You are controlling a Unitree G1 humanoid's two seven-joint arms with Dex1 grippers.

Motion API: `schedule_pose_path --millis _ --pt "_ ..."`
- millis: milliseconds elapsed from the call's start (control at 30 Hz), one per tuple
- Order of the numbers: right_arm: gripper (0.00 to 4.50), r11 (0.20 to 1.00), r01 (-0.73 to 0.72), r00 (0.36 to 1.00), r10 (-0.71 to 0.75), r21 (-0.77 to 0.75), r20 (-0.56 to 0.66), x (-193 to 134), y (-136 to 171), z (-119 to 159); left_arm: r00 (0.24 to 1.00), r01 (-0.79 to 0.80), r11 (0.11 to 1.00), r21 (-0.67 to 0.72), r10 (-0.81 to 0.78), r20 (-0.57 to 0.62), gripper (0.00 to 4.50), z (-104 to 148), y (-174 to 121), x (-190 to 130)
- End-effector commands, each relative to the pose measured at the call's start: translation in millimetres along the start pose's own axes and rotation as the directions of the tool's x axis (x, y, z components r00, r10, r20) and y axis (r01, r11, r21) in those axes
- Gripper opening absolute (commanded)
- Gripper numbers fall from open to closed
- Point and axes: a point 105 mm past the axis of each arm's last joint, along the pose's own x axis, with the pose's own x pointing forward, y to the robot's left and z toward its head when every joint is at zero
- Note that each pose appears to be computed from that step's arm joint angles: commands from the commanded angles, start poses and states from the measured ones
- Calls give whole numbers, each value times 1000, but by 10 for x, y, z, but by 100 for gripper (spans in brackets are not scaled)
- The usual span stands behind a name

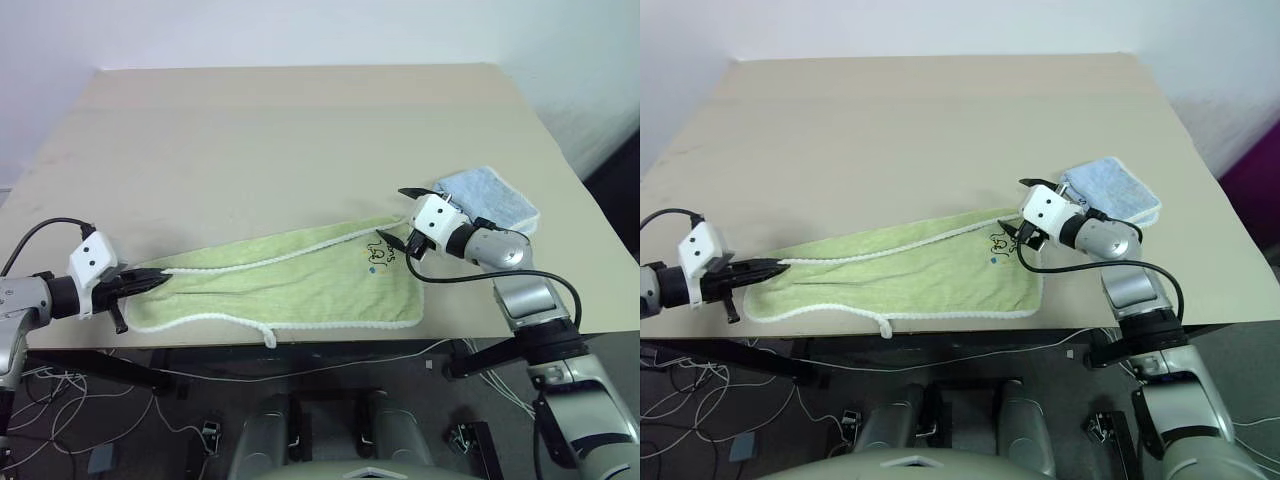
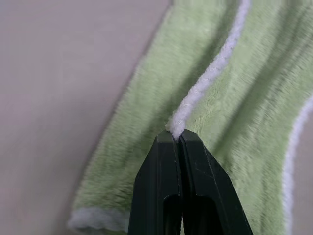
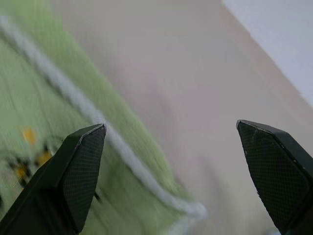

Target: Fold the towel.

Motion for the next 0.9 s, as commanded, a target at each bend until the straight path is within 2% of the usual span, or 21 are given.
schedule_pose_path --millis 33,333,467,800,900 --pt "450 987 -21 999 15 -158 -36 -20 -105 -33 998 -43 999 4 43 42 4 86 57 -48" --pt "450 952 -32 994 -2 -304 -112 41 -226 -214 998 -44 999 -5 44 48 4 75 5 -19" --pt "356 943 -56 994 23 -329 -104 66 -191 -206 998 -47 999 -6 47 48 0 71 0 -12" --pt "13 937 -76 994 46 -342 -94 41 -190 -190 995 -76 997 -24 77 61 0 44 1 20" --pt "5 930 -63 995 29 -362 -99 24 -232 -190 994 -85 996 -38 88 71 0 31 -9 41"
